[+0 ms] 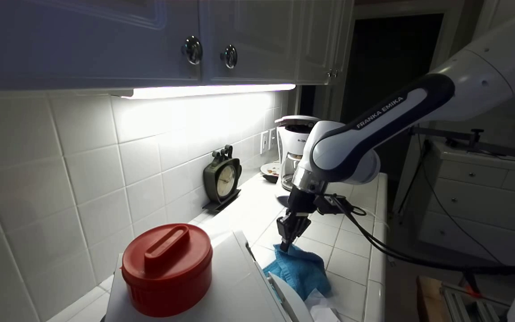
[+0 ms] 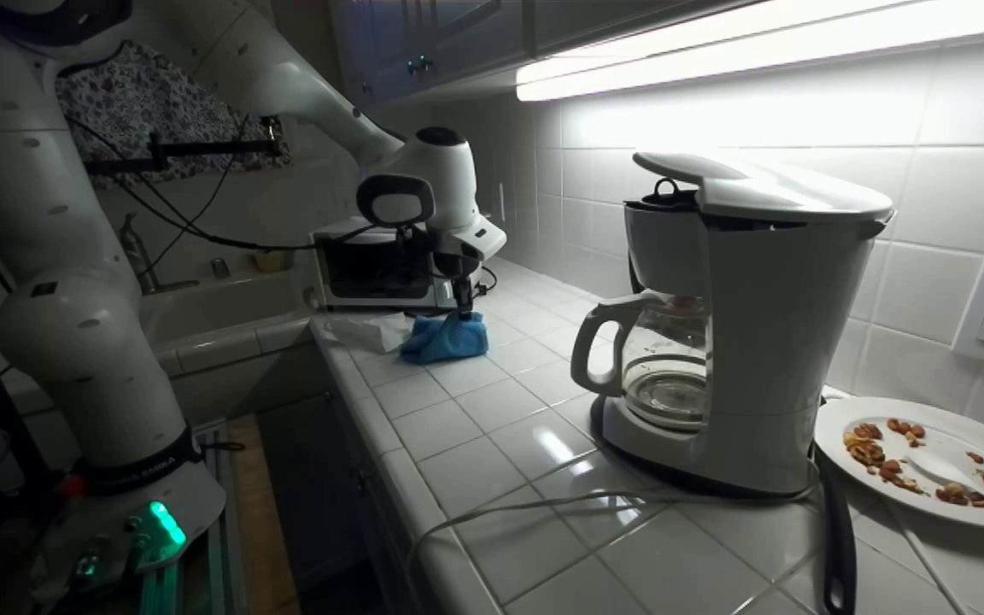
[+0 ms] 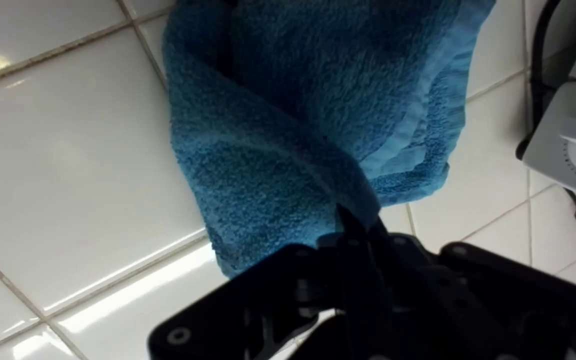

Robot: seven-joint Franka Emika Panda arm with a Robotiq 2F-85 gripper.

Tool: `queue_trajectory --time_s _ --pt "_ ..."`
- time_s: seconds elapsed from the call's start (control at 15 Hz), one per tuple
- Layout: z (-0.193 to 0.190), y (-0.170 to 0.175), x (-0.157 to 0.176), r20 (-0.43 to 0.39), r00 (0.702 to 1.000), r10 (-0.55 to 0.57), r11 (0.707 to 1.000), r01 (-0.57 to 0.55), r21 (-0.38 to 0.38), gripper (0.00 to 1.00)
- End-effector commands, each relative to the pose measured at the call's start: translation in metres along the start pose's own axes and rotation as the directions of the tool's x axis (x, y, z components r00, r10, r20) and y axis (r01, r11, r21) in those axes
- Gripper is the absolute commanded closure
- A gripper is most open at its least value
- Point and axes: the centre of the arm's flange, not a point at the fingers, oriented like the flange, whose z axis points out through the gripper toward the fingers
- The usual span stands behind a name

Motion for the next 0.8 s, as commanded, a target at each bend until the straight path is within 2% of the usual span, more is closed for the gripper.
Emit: queue_trajectory --time_s 0.0,0.07,0.13,0.2,0.27,0.33,0.4,0.73 --pt "0.018 -0.003 0.008 0.065 0.998 -0.013 1.000 0.012 0.014 0.94" --pt "0.023 -0.003 0.008 0.079 0.997 -0.013 1.000 0.012 0.009 0.87" --pt "0.026 -0.003 0.008 0.090 0.996 -0.012 1.000 0.011 0.006 0.93" --pt "0.030 -0.002 0.008 0.099 0.995 -0.012 1.000 0.011 0.003 0.94" --pt "0.032 -0.003 0.008 0.107 0.994 -0.013 1.000 0.013 0.001 0.85" --pt "0.034 -0.003 0.008 0.113 0.994 -0.012 1.000 0.012 -0.002 0.68" --pt "0.033 -0.003 0.007 0.112 0.994 -0.011 1.000 0.011 -0.002 0.67" --pt "0.013 -0.006 0.002 0.060 0.998 -0.020 1.000 0.019 0.016 0.34"
